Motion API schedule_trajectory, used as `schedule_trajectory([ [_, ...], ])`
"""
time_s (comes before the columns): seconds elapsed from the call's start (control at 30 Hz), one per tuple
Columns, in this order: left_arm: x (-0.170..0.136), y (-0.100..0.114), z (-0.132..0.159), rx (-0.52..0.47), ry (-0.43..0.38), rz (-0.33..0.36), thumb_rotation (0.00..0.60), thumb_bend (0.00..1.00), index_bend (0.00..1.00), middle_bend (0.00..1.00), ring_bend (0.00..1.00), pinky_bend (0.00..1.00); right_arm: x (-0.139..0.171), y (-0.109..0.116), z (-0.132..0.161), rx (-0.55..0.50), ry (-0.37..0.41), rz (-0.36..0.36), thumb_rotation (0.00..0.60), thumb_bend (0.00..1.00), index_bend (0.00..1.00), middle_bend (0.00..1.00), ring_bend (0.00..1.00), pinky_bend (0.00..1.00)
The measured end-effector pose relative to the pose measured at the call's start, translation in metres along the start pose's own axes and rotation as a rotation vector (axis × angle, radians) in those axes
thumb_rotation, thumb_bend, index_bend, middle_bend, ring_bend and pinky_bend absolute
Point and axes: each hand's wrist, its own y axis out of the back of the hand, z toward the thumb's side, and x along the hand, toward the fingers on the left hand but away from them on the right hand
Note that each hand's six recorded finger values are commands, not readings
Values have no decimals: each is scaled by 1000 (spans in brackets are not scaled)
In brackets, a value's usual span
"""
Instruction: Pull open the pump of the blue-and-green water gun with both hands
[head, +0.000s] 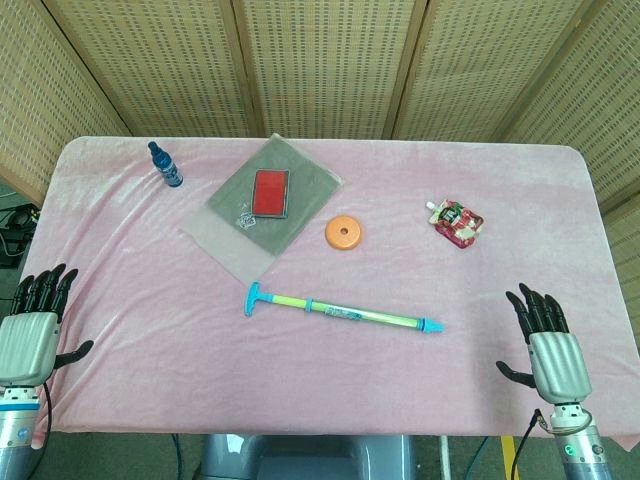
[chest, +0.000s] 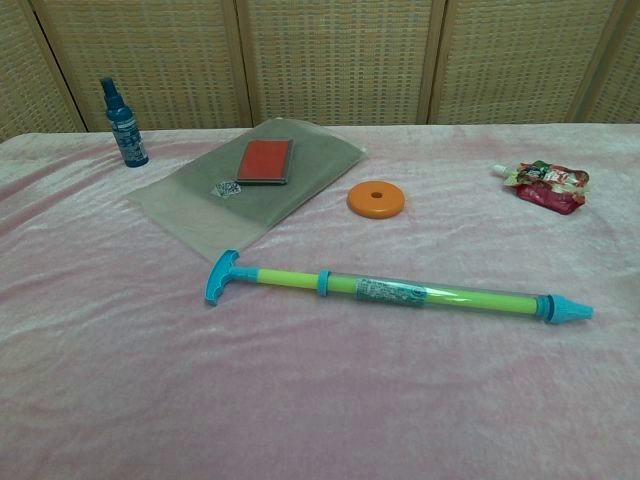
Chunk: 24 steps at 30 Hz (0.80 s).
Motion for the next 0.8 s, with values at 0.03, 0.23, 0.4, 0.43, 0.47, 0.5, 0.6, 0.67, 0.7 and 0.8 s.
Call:
schedule_trajectory([
  [0.03, 0, 1, 0, 0, -1, 3, 600, 0, 0, 0, 0, 0, 0, 0, 0, -1, 1, -1, 600, 126, 0, 0, 0, 0],
  [0.23, 0, 0, 1, 5, -4, 1, 600, 0, 0, 0, 0, 0, 0, 2, 0, -4, 3, -7, 600, 126, 0, 0, 0, 0],
  [0.4, 1, -2, 3, 5, -8, -3, 600, 0, 0, 0, 0, 0, 1, 3, 1, -9, 4, -8, 600, 126, 0, 0, 0, 0],
  [0.43, 1, -2, 3, 5, -8, -3, 600, 0, 0, 0, 0, 0, 1, 3, 1, -10, 3, -8, 600, 126, 0, 0, 0, 0],
  [0.47, 1, -2, 3, 5, -8, -4, 600, 0, 0, 0, 0, 0, 1, 4, 1, -10, 3, -9, 600, 126, 0, 0, 0, 0],
  [0.5, 1, -2, 2, 6, -7, -5, 600, 0, 0, 0, 0, 0, 1, 4, 1, -11, 3, -9, 600, 126, 0, 0, 0, 0],
  [0.6, 1, -2, 3, 6, -7, -5, 600, 0, 0, 0, 0, 0, 1, 5, 1, -12, 3, -10, 600, 126, 0, 0, 0, 0],
  [0.67, 1, -1, 3, 3, -8, -1, 600, 0, 0, 0, 0, 0, 1, 5, 0, -12, 3, -11, 600, 126, 0, 0, 0, 0],
  [0.7, 1, -1, 3, 2, -10, 2, 600, 0, 0, 0, 0, 0, 1, 6, 0, -13, 3, -12, 600, 126, 0, 0, 0, 0],
  [0.8, 1, 0, 5, 1, -17, 6, 600, 0, 0, 0, 0, 0, 2, 7, 0, -19, 4, -15, 600, 126, 0, 0, 0, 0],
])
